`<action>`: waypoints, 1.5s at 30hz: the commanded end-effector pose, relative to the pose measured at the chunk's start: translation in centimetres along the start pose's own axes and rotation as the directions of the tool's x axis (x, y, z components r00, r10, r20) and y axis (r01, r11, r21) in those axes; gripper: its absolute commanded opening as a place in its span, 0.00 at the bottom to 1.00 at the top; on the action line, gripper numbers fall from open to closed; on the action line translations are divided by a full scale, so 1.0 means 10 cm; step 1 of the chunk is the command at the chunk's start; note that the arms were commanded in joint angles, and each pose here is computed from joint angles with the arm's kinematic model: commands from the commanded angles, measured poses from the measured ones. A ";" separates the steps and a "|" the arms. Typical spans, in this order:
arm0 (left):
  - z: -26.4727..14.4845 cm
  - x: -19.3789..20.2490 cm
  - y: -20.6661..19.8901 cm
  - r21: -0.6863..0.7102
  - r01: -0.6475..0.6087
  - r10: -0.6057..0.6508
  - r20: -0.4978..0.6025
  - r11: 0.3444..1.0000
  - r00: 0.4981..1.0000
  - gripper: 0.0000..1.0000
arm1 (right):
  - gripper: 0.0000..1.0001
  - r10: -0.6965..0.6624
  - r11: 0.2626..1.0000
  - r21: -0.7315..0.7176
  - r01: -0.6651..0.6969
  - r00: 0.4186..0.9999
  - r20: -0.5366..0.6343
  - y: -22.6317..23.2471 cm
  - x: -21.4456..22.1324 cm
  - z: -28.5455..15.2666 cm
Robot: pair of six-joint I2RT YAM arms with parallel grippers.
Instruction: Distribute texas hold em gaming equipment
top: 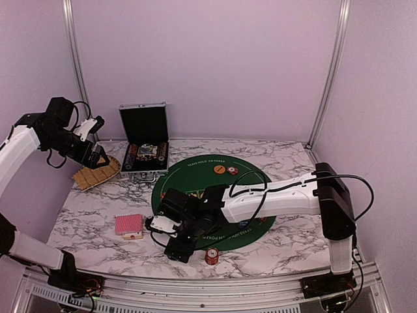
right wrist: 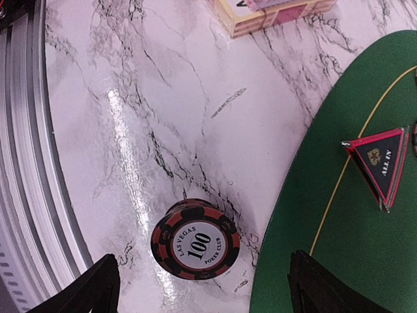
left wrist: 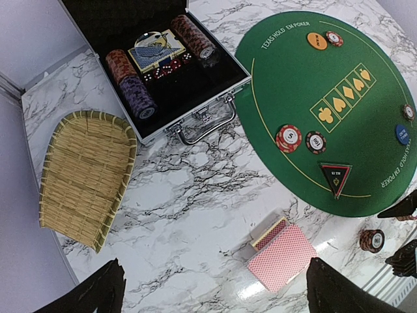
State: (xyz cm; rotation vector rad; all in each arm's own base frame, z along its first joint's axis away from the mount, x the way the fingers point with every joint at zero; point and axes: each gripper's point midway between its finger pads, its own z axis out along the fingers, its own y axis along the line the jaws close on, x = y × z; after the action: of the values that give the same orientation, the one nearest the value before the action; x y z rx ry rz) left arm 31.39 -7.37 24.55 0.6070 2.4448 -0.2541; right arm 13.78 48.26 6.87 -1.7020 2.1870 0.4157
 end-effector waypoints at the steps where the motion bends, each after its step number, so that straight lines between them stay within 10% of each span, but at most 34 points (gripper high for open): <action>1: -0.13 -0.01 -0.06 0.004 -0.007 0.007 0.010 1.000 1.000 0.99 | 0.86 -0.023 0.999 -0.026 0.023 1.000 0.008 0.06 -0.10 0.07; 26: -0.12 -0.01 -0.05 -0.002 -0.012 0.012 0.003 1.000 1.000 0.99 | 0.36 -0.019 0.999 -0.045 0.019 1.000 0.002 0.09 -0.11 0.18; 45: -0.13 -0.01 -0.04 -0.005 -0.016 0.016 0.005 1.000 1.000 0.99 | 0.47 -0.016 0.999 -0.033 0.016 1.000 -0.004 0.07 -0.07 0.22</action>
State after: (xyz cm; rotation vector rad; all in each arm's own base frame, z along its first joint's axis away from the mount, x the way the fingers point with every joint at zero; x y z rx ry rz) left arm 31.13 -7.35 24.40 0.6107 2.4571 -0.2531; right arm 13.57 49.43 5.28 -1.7462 2.1873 0.4362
